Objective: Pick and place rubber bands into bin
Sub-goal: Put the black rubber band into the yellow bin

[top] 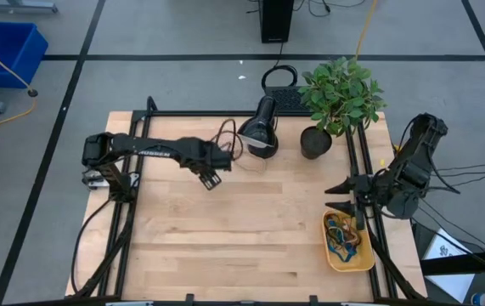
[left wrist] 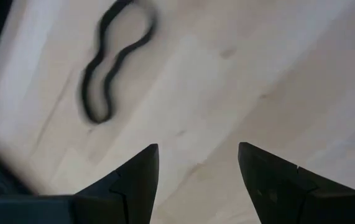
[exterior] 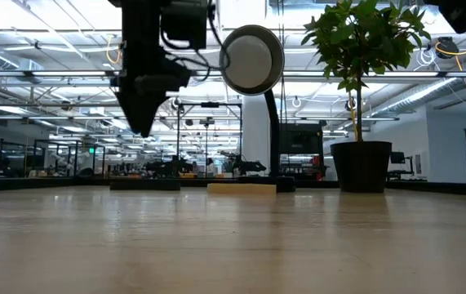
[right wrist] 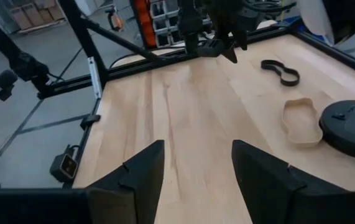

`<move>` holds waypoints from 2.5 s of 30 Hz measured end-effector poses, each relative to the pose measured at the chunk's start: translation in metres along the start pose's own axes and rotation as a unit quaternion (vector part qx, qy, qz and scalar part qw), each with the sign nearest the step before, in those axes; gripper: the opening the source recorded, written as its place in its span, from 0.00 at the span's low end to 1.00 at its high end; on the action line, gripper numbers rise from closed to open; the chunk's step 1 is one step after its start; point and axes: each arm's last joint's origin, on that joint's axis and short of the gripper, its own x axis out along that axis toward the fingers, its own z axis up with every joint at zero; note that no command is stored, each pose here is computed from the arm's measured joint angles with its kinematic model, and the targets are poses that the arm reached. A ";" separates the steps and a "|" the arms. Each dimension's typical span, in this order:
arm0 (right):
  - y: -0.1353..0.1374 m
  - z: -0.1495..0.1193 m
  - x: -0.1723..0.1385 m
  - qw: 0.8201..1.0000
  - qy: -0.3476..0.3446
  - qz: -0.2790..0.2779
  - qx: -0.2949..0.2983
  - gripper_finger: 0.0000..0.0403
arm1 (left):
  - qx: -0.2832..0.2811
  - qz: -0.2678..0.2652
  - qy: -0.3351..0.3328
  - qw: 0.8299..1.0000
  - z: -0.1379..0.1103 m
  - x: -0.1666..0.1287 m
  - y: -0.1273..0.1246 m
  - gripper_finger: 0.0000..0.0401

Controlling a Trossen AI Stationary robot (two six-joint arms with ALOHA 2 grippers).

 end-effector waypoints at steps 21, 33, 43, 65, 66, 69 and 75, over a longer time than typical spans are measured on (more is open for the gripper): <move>-0.011 0.007 0.010 0.997 -0.018 -0.064 0.032 0.45 | 0.021 -0.025 0.007 0.999 0.049 0.038 0.120 0.57; -0.021 0.012 0.017 0.992 -0.032 -0.110 0.048 0.45 | 0.075 -0.095 -0.041 0.992 0.040 0.087 0.134 0.57; -0.029 0.016 0.022 0.986 -0.041 -0.150 0.055 0.45 | 0.090 -0.091 -0.034 0.991 0.022 0.116 0.140 0.57; -0.035 0.018 0.024 0.982 -0.046 -0.177 0.050 0.44 | 0.086 -0.095 -0.006 0.992 0.006 0.130 0.142 0.36; -0.035 0.018 0.024 0.982 -0.046 -0.177 0.050 0.44 | 0.088 -0.097 -0.006 0.991 0.006 0.130 0.141 0.31; -0.035 0.018 0.024 0.982 -0.045 -0.177 0.048 0.43 | 0.094 -0.096 -0.006 0.991 0.006 0.129 0.138 0.16; -0.035 0.018 0.024 0.982 -0.044 -0.177 0.041 0.44 | 0.082 -0.088 -0.003 0.993 0.006 0.128 0.134 0.03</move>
